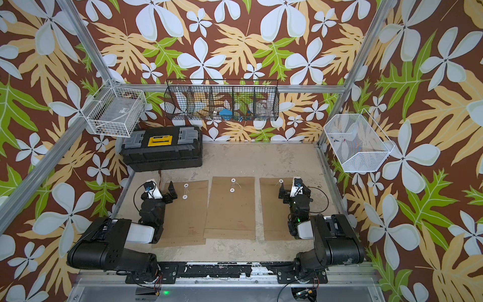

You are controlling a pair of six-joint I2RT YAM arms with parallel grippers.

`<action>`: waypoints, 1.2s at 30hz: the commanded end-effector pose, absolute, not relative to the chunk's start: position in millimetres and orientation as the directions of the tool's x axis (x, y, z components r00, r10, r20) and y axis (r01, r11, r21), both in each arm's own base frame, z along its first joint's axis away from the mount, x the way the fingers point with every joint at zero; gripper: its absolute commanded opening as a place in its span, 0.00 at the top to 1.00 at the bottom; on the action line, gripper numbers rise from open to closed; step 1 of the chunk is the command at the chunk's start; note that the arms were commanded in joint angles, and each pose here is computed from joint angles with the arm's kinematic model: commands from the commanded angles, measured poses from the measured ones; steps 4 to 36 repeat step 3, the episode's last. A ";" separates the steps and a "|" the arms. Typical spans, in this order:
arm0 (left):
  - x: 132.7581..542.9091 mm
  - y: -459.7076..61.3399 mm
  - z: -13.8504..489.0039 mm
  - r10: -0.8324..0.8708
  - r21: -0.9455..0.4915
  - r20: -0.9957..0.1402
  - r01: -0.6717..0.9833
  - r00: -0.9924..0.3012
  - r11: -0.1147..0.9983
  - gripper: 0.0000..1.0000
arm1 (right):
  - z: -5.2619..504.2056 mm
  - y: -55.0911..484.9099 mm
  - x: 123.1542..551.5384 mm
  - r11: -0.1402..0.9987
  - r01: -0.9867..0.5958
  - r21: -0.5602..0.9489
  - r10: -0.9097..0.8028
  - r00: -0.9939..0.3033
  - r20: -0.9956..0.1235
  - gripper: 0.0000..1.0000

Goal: Close the mouth of the file bag
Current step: Reset both arms

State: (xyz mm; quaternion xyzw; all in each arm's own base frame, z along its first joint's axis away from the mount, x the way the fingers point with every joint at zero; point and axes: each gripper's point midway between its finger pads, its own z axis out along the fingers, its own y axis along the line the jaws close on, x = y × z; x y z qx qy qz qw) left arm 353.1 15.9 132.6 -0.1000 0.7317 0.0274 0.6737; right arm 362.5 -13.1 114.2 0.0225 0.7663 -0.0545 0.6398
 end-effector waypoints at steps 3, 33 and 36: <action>357.5 -2.4 131.9 -0.070 -0.063 -0.993 -0.066 -0.097 0.996 0.00 | 122.6 -12.1 363.8 0.993 0.101 -0.054 -0.039 -0.147 -0.988 0.00; 357.5 -2.4 131.9 -0.070 -0.063 -0.993 -0.066 -0.097 0.996 0.00 | 122.6 -12.1 363.8 0.993 0.101 -0.054 -0.039 -0.147 -0.988 0.00; 357.5 -2.4 131.9 -0.070 -0.063 -0.993 -0.066 -0.097 0.996 0.00 | 122.6 -12.1 363.8 0.993 0.101 -0.054 -0.039 -0.147 -0.988 0.00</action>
